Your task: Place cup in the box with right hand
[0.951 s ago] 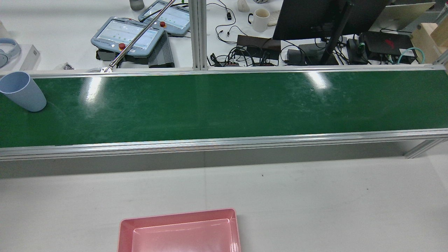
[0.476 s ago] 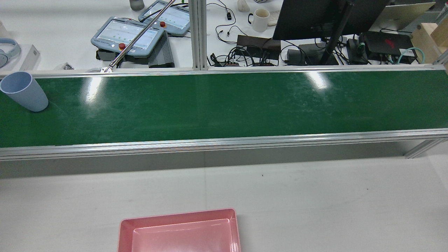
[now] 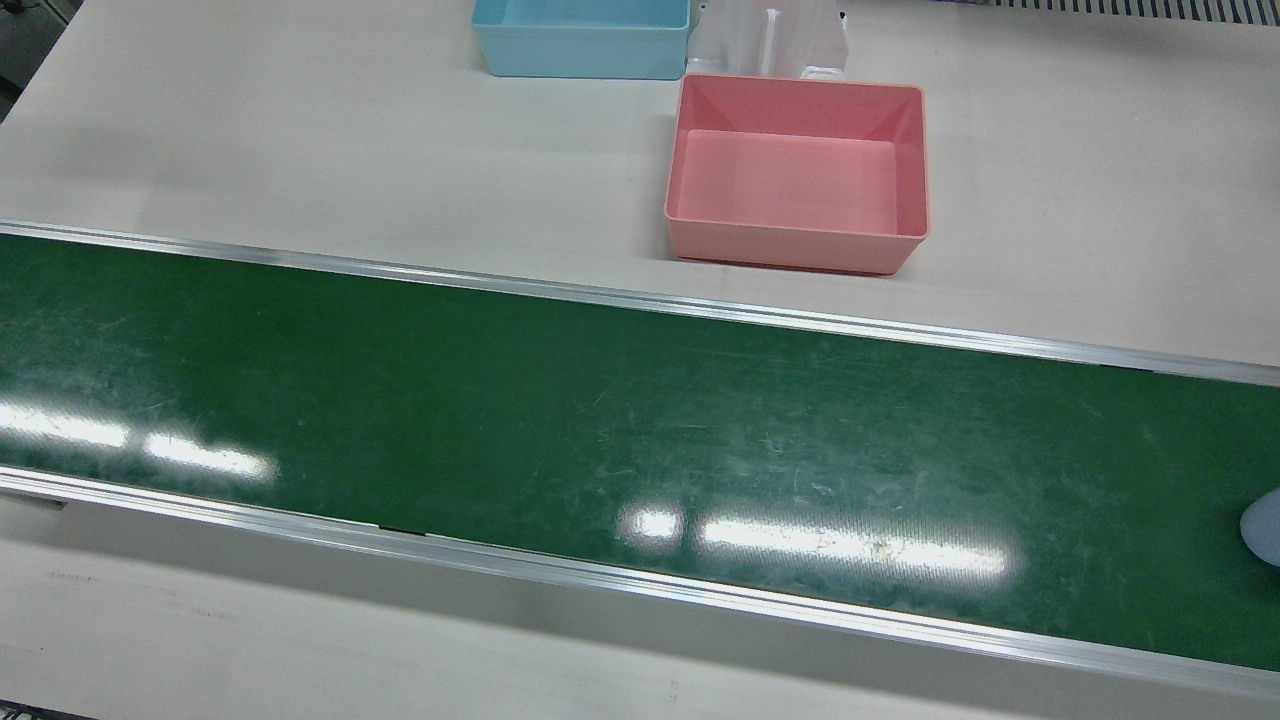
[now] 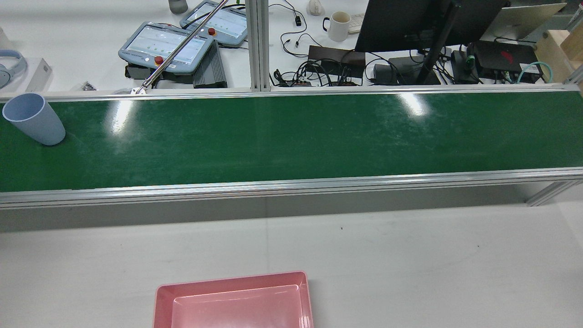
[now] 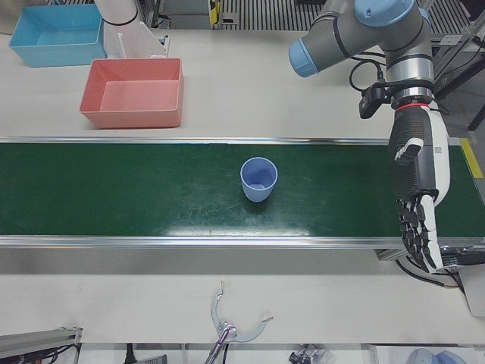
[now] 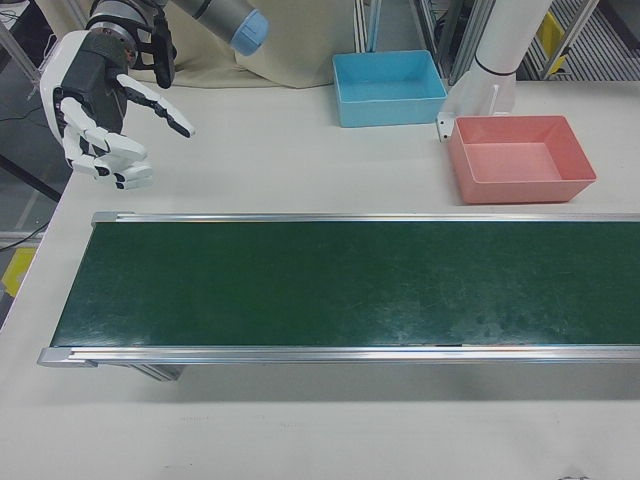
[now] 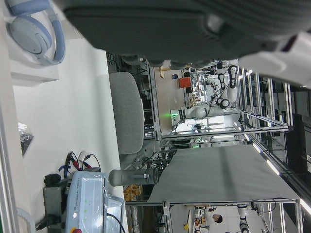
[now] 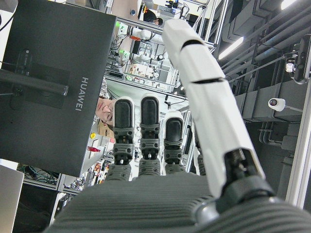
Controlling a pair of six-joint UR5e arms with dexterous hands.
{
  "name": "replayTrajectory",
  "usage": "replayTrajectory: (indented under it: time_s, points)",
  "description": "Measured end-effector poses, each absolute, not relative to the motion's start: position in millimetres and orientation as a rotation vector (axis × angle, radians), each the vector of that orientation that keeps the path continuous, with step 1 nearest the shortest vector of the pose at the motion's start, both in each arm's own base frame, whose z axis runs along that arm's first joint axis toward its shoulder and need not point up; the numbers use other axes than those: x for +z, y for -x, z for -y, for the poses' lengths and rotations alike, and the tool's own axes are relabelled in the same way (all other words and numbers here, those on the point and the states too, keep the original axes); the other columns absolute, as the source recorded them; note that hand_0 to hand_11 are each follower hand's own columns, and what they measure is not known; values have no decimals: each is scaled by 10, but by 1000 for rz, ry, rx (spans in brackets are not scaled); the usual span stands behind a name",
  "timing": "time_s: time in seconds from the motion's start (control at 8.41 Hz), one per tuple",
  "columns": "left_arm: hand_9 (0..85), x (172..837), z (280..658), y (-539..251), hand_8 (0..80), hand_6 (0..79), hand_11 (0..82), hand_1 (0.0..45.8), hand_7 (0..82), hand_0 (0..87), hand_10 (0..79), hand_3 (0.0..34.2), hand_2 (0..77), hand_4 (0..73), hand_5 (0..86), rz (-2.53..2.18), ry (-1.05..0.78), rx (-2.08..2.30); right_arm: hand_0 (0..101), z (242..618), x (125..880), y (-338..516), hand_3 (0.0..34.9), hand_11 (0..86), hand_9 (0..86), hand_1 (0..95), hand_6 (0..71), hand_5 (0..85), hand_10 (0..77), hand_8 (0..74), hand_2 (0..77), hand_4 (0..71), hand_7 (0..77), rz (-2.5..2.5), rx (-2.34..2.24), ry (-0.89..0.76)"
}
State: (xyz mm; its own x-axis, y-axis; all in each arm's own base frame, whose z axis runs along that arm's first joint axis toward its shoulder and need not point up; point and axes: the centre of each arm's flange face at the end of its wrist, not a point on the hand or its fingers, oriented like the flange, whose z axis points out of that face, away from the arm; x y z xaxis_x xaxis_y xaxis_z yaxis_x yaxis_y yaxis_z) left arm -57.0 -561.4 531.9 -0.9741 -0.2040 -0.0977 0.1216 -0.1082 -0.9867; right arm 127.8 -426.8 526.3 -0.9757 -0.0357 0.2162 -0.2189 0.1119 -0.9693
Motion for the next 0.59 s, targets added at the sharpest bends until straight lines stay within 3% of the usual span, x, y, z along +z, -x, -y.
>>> replayTrajectory:
  time_s: [0.59]
  points:
    - [5,5319,5614,569,0,0,0,5,0,0,0,0,5,0,0,-1937,93,-2186,798,4265,5237,-1277,0,425,453,365,185,185,278,355,153,125,638,2239,1982,-259]
